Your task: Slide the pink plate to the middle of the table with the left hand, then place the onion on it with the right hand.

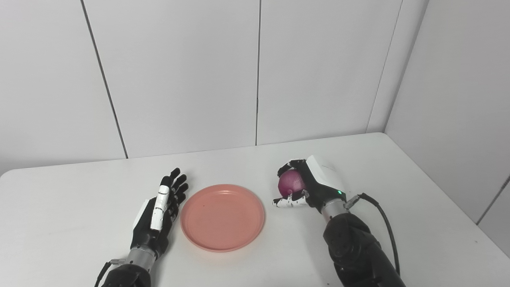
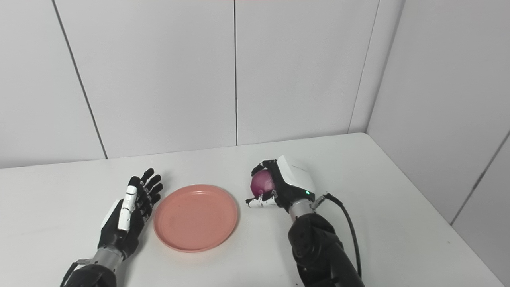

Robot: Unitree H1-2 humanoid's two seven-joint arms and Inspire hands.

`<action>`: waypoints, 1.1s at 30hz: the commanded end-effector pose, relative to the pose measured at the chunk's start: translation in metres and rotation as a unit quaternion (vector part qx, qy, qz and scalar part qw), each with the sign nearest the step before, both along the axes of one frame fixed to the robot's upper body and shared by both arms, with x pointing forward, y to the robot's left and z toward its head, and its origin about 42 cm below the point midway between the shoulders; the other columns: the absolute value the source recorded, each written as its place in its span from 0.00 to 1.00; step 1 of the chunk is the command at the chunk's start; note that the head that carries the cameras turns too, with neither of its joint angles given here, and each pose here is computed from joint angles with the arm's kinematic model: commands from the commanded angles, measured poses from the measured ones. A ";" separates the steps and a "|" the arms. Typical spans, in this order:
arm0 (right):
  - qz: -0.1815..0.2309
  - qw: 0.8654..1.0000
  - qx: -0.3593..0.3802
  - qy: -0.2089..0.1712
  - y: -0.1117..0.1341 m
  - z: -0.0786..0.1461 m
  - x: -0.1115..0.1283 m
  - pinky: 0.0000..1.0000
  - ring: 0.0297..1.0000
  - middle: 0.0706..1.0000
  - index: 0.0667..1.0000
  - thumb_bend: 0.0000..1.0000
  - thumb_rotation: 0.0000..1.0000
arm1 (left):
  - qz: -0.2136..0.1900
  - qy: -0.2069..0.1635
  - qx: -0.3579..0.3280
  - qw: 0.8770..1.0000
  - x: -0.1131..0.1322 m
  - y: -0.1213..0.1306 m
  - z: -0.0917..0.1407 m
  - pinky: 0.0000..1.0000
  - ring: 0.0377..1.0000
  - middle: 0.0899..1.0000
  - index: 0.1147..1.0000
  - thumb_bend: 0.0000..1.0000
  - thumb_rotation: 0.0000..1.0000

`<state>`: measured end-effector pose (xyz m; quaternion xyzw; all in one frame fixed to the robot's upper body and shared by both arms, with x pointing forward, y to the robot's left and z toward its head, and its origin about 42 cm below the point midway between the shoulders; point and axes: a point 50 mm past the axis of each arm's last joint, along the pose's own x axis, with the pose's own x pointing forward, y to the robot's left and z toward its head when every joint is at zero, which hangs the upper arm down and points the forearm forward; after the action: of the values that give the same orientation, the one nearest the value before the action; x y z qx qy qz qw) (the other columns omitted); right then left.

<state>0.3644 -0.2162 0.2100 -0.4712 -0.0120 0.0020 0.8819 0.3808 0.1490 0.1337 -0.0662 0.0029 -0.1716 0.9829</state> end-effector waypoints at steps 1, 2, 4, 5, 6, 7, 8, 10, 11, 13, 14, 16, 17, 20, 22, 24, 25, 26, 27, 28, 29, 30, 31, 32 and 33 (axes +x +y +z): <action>0.034 0.998 0.000 -0.049 0.014 0.023 0.010 0.24 0.38 0.48 0.46 0.51 0.00 | -0.006 -0.036 -0.004 0.999 0.009 -0.008 0.023 1.00 0.97 0.97 0.95 0.70 1.00; 0.043 0.998 -0.001 -0.051 0.019 0.022 0.011 0.28 0.37 0.46 0.50 0.51 0.00 | -0.006 -0.036 -0.004 0.999 0.009 -0.008 0.023 1.00 0.97 0.97 0.95 0.70 1.00; 0.064 0.997 -0.003 -0.052 0.030 0.020 0.015 0.32 0.36 0.45 0.52 0.50 0.00 | -0.006 -0.038 -0.002 0.999 0.009 -0.008 0.023 1.00 0.97 0.97 0.96 0.70 1.00; 0.072 0.996 -0.003 -0.052 0.035 0.019 0.017 0.34 0.36 0.45 0.53 0.50 0.00 | -0.005 -0.038 -0.001 0.999 0.009 -0.008 0.023 1.00 0.97 0.97 0.96 0.70 1.00; 0.079 0.995 -0.004 -0.053 0.039 0.018 0.019 0.35 0.36 0.45 0.53 0.50 0.00 | -0.004 -0.039 0.001 0.999 0.010 -0.009 0.023 1.00 0.97 0.97 0.96 0.70 1.00; 0.085 0.995 -0.007 -0.055 0.043 0.017 0.020 0.37 0.37 0.45 0.52 0.50 0.00 | -0.004 -0.038 0.002 0.999 0.010 -0.009 0.023 1.00 0.97 0.97 0.95 0.70 1.00; 0.091 0.994 -0.010 -0.056 0.046 0.016 0.022 0.38 0.37 0.45 0.52 0.50 0.00 | -0.004 -0.037 0.001 0.999 0.009 -0.009 0.022 1.00 0.97 0.96 0.95 0.70 1.00; 0.099 0.993 -0.013 -0.057 0.052 0.014 0.024 0.38 0.37 0.45 0.52 0.50 0.00 | -0.004 -0.036 0.000 0.999 0.009 -0.010 0.022 1.00 0.97 0.96 0.95 0.70 1.00; 0.101 0.993 -0.014 -0.057 0.055 0.013 0.025 0.29 0.38 0.47 0.48 0.51 0.00 | -0.004 -0.036 -0.001 0.999 0.009 -0.011 0.021 1.00 0.97 0.97 0.95 0.70 1.00; 0.105 0.993 -0.017 -0.054 0.061 0.011 0.025 0.22 0.38 0.47 0.46 0.51 0.00 | -0.005 -0.037 -0.003 0.999 0.009 -0.012 0.021 1.00 0.97 0.97 0.96 0.70 1.00; 0.108 0.993 -0.019 -0.054 0.064 0.011 0.026 0.19 0.38 0.47 0.46 0.51 0.00 | -0.005 -0.038 -0.003 0.999 0.009 -0.014 0.021 1.00 0.97 0.97 0.96 0.70 1.00; 0.115 0.992 -0.018 -0.056 0.068 0.011 0.026 0.21 0.39 0.47 0.45 0.51 0.00 | -0.005 -0.040 0.000 0.999 0.009 -0.016 0.021 1.00 0.97 0.97 0.96 0.69 1.00; 0.121 0.991 -0.017 -0.056 0.070 0.011 0.026 0.21 0.39 0.47 0.45 0.51 0.00 | -0.005 -0.041 0.002 0.999 0.009 -0.018 0.021 1.00 0.97 0.97 0.96 0.69 1.00; 0.129 0.990 -0.017 -0.056 0.076 0.011 0.028 0.25 0.39 0.48 0.45 0.51 0.00 | -0.005 -0.041 0.004 0.999 0.009 -0.020 0.021 1.00 0.98 0.98 0.97 0.69 1.00; 0.132 0.990 -0.019 -0.049 0.081 0.011 0.029 0.28 0.39 0.47 0.45 0.51 0.00 | -0.005 -0.041 0.005 0.999 0.009 -0.022 0.022 1.00 0.99 0.98 0.97 0.70 1.00; 0.137 0.989 -0.019 -0.044 0.084 0.011 0.030 0.32 0.38 0.45 0.49 0.51 0.00 | -0.005 -0.042 0.006 0.999 0.009 -0.023 0.022 1.00 0.99 0.98 0.97 0.70 1.00; 0.140 0.989 -0.018 -0.043 0.085 0.010 0.030 0.35 0.38 0.43 0.51 0.51 0.00 | -0.005 -0.043 0.007 0.999 0.009 -0.024 0.022 1.00 0.99 0.98 0.97 0.70 1.00; 0.144 0.989 -0.021 -0.039 0.086 0.009 0.031 0.36 0.37 0.43 0.52 0.51 0.00 | -0.005 -0.043 0.008 0.999 0.008 -0.025 0.023 1.00 0.99 0.98 0.97 0.70 1.00; 0.147 0.988 -0.023 -0.037 0.087 0.008 0.031 0.40 0.38 0.43 0.52 0.51 0.00 | -0.005 -0.044 0.009 0.999 0.008 -0.026 0.023 1.00 0.99 0.98 0.97 0.70 1.00; 0.150 0.988 -0.025 -0.036 0.088 0.006 0.032 0.42 0.38 0.43 0.52 0.51 0.00 | -0.006 -0.044 0.008 0.999 0.008 -0.027 0.023 1.00 0.99 0.98 0.97 0.70 1.00; 0.152 0.987 -0.030 -0.036 0.089 0.005 0.032 0.43 0.38 0.43 0.52 0.51 0.00 | -0.006 -0.043 0.006 0.999 0.008 -0.028 0.024 1.00 0.99 0.98 0.97 0.70 1.00; 0.155 0.986 -0.039 -0.039 0.089 0.003 0.033 0.43 0.38 0.43 0.52 0.51 0.00 | -0.006 -0.043 0.005 0.999 0.008 -0.028 0.024 1.00 0.99 0.98 0.97 0.70 1.00; 0.157 0.985 -0.048 -0.046 0.090 0.001 0.034 0.40 0.37 0.42 0.52 0.51 0.00 | -0.006 -0.043 0.003 0.999 0.008 -0.029 0.024 1.00 0.99 0.98 0.97 0.70 1.00; 0.159 0.984 -0.055 -0.053 0.091 -0.002 0.034 0.36 0.38 0.45 0.49 0.51 0.00 | -0.005 -0.043 0.001 0.999 0.008 -0.029 0.024 1.00 0.99 0.98 0.97 0.70 1.00; 0.161 0.984 -0.058 -0.058 0.091 -0.005 0.034 0.34 0.37 0.43 0.51 0.51 0.00 | -0.005 -0.044 0.000 0.999 0.008 -0.030 0.024 1.00 0.99 0.98 0.97 0.70 1.00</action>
<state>0.3897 -0.1295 0.1806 -0.5057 -0.0706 0.1364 0.8489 0.3783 0.1285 0.1326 -0.0542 0.0070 -0.1769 0.9827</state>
